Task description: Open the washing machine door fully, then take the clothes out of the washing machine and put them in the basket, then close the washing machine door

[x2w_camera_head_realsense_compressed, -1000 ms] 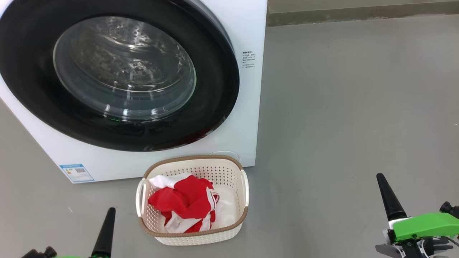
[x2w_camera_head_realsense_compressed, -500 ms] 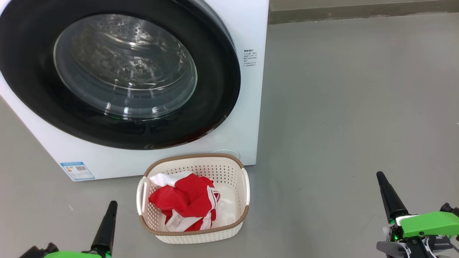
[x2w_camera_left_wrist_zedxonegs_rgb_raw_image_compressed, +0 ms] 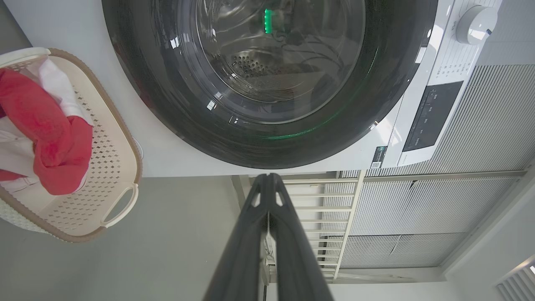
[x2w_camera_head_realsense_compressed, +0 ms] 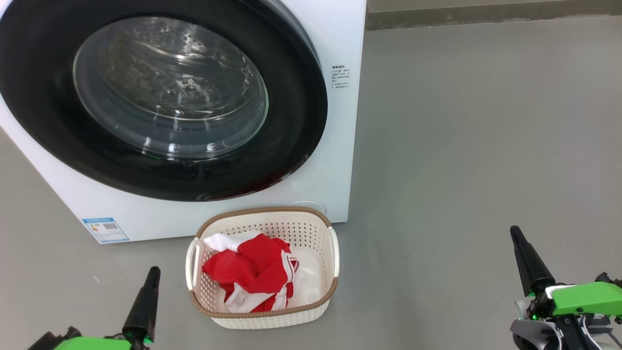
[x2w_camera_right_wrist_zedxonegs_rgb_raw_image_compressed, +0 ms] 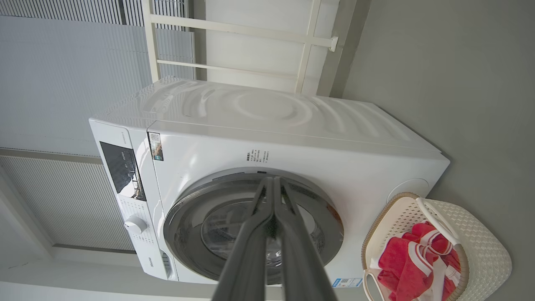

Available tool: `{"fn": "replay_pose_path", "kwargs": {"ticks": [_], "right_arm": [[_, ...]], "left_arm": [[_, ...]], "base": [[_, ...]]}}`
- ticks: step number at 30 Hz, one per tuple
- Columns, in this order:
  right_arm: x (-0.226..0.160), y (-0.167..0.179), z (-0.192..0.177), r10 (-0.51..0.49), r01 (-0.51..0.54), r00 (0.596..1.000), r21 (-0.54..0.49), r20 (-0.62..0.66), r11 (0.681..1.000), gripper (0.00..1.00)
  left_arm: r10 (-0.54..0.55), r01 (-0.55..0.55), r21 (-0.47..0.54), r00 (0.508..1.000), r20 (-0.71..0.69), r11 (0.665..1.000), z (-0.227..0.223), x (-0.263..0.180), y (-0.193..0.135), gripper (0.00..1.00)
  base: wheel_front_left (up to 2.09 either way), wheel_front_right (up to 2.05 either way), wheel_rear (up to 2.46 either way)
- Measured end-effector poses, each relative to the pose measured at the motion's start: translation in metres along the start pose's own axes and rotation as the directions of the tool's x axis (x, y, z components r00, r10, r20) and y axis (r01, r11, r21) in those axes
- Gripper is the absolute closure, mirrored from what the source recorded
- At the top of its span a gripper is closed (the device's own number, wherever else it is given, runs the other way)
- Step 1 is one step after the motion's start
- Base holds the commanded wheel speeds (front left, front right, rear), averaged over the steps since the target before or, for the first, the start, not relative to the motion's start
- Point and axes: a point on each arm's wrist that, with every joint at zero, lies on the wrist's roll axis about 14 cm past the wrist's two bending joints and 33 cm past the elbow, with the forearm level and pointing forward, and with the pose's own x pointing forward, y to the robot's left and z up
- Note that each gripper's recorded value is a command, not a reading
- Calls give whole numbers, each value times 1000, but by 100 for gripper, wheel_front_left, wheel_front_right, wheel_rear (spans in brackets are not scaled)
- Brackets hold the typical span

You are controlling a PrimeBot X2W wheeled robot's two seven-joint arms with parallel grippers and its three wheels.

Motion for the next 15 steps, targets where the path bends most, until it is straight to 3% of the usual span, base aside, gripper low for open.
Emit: {"fn": "replay_pose_path", "kwargs": {"ticks": [15], "right_arm": [[0, 0, 0, 0, 0, 1000, 0, 0, 1000, 100]], "left_arm": [[1, -1, -1, 1000, 0, 1000, 0, 0, 0, 100]], "base": [[0, 0, 0]]}}
